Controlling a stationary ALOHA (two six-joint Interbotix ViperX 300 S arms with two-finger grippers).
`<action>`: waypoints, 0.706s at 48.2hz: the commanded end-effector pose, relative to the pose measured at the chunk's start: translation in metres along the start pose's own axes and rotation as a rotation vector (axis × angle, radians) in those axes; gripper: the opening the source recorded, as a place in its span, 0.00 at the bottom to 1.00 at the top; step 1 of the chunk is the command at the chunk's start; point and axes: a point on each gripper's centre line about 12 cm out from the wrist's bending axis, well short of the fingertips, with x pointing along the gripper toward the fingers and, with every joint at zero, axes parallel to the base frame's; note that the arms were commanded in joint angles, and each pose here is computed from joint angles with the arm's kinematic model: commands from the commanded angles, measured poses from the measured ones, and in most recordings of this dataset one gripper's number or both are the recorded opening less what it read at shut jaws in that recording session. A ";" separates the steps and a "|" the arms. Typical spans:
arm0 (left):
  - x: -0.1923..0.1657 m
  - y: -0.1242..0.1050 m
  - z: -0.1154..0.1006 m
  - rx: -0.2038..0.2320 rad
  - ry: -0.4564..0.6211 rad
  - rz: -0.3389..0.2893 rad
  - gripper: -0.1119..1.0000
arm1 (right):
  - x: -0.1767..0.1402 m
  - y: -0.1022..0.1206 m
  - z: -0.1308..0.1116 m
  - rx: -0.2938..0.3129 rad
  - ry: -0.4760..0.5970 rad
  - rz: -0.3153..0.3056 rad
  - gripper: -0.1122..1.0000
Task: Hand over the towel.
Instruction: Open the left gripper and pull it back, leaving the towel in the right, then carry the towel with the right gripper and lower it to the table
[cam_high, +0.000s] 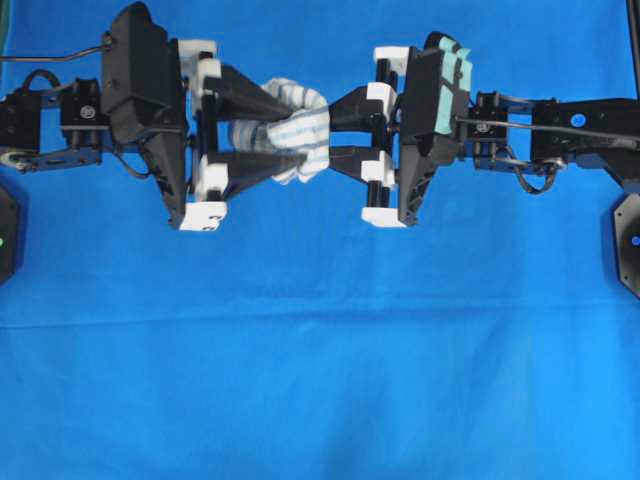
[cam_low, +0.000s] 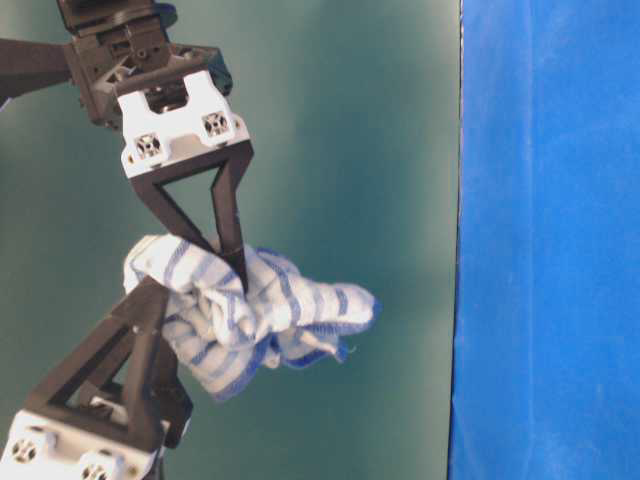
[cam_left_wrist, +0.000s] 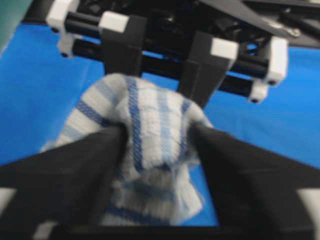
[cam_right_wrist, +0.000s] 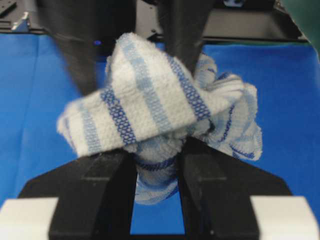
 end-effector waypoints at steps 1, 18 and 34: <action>-0.012 -0.001 0.016 0.006 -0.057 -0.003 0.70 | -0.012 -0.001 0.015 0.005 -0.048 -0.002 0.37; -0.068 0.000 0.017 0.007 -0.133 -0.004 0.93 | -0.064 0.000 0.010 0.016 -0.075 -0.005 0.37; -0.092 0.000 0.014 0.007 -0.161 -0.004 0.93 | -0.095 0.000 0.003 0.035 -0.073 -0.009 0.37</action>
